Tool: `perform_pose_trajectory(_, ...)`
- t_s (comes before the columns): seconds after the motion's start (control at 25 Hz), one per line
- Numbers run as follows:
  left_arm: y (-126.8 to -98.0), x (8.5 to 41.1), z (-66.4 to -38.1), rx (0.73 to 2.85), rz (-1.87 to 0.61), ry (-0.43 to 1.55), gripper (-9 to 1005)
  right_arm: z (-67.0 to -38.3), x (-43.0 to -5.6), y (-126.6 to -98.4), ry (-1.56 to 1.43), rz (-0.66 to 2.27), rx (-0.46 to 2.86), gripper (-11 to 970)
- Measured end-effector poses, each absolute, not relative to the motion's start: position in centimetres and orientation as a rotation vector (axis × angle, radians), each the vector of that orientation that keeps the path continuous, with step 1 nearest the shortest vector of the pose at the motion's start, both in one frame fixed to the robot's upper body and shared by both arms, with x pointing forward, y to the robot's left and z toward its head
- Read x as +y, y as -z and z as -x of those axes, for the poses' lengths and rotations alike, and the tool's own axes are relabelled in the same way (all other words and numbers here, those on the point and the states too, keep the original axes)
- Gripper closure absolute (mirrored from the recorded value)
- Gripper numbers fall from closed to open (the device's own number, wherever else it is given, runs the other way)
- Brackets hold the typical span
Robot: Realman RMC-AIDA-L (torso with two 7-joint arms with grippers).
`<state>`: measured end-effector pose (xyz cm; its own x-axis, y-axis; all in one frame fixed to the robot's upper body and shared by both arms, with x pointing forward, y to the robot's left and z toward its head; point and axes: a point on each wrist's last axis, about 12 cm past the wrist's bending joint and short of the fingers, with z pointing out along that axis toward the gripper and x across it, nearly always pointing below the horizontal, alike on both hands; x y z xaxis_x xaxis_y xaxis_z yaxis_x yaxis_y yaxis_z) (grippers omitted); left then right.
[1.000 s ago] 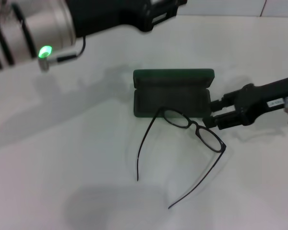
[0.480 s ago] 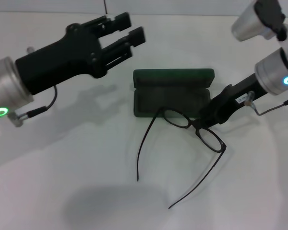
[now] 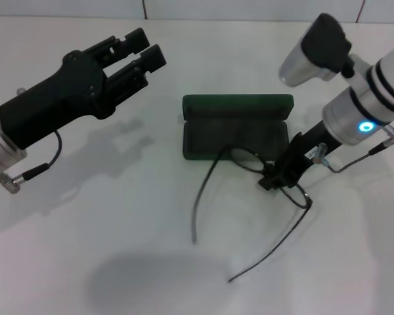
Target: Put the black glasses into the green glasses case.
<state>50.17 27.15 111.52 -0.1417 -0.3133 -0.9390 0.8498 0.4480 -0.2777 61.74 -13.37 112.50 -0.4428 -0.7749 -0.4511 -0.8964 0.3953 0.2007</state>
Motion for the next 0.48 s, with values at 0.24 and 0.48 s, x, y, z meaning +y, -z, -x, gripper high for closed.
perform_pose_trajectory(0.24, -111.2, 27.4, -49.7, 1.352, -0.516, 1.095, 538, -61.5, -12.9, -113.1, -0.629, 1.453, 2.296, 829)
perform_pose_trajectory(0.48, -111.2, 27.4, -49.4, 1.340, -0.521, 1.117, 546, -60.7, -13.1, -114.1, -0.688, 1.456, 2.226, 830)
